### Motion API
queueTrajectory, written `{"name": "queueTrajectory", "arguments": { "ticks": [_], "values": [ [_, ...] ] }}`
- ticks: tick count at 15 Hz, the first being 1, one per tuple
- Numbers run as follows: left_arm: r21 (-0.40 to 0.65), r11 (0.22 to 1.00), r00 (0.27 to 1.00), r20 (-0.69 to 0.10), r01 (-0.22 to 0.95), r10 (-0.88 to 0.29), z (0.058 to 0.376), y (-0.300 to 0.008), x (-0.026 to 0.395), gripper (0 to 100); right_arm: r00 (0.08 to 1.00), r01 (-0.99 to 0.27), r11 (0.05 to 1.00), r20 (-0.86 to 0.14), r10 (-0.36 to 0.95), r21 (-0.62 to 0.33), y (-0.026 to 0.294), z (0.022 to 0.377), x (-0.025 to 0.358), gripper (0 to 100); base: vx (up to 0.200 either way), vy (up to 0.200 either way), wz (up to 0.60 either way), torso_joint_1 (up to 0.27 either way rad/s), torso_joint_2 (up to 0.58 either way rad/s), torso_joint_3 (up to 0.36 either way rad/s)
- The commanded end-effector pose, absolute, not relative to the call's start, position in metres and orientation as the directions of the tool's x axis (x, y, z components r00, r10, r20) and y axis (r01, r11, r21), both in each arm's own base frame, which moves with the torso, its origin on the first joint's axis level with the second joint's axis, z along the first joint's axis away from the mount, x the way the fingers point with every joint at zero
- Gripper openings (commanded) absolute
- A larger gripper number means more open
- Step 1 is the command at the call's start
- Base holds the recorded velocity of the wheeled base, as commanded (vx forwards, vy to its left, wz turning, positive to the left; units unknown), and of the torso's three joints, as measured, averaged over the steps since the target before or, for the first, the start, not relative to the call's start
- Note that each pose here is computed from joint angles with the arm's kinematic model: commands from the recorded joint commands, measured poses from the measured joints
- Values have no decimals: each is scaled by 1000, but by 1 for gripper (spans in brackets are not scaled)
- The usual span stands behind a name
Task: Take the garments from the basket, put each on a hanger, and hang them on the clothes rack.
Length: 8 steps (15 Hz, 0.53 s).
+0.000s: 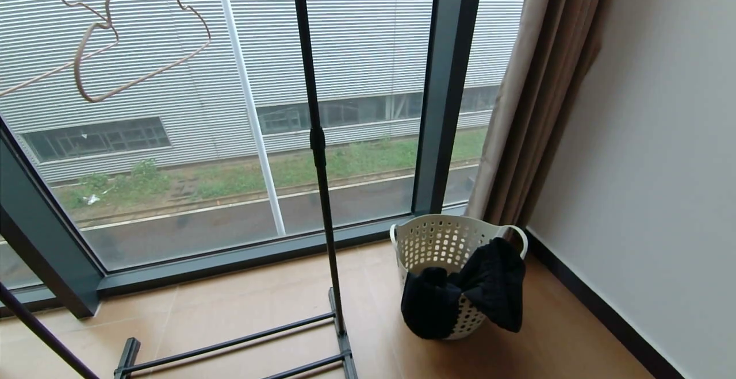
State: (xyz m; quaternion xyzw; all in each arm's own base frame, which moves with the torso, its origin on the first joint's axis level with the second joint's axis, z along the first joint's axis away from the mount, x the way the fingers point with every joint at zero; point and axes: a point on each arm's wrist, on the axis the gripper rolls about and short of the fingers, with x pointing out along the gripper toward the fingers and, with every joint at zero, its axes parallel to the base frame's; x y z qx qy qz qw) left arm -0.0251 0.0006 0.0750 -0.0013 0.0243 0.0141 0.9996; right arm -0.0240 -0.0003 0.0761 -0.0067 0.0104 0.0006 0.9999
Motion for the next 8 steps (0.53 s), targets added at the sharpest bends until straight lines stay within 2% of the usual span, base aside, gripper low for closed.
{"name": "queueTrajectory", "arguments": {
  "ticks": [1,3,4,7,8],
  "values": [
    [-3,1000,998,-51,-29,29,75,1,-25,100,1000,-2,1000,-20,2,-14,0,76,-24,100,200,0,0,2,2,-7],
    [-3,1000,998,-49,-29,29,75,1,-25,100,1000,-2,1000,-20,2,-14,0,76,-24,100,200,0,0,5,5,0],
    [-3,1000,998,-49,-29,29,75,1,-25,100,1000,-2,1000,-20,2,-14,0,76,-24,100,200,-200,0,2,2,-2],
    [-3,1000,998,-49,-29,29,75,1,-25,100,1000,-2,1000,-18,2,-14,0,76,-24,100,0,-200,0,7,2,2],
    [-3,1000,998,-49,-29,29,75,1,-25,100,1000,-2,1000,-20,2,-14,0,76,-24,100,0,-200,-600,7,2,-2]
  ]
}}
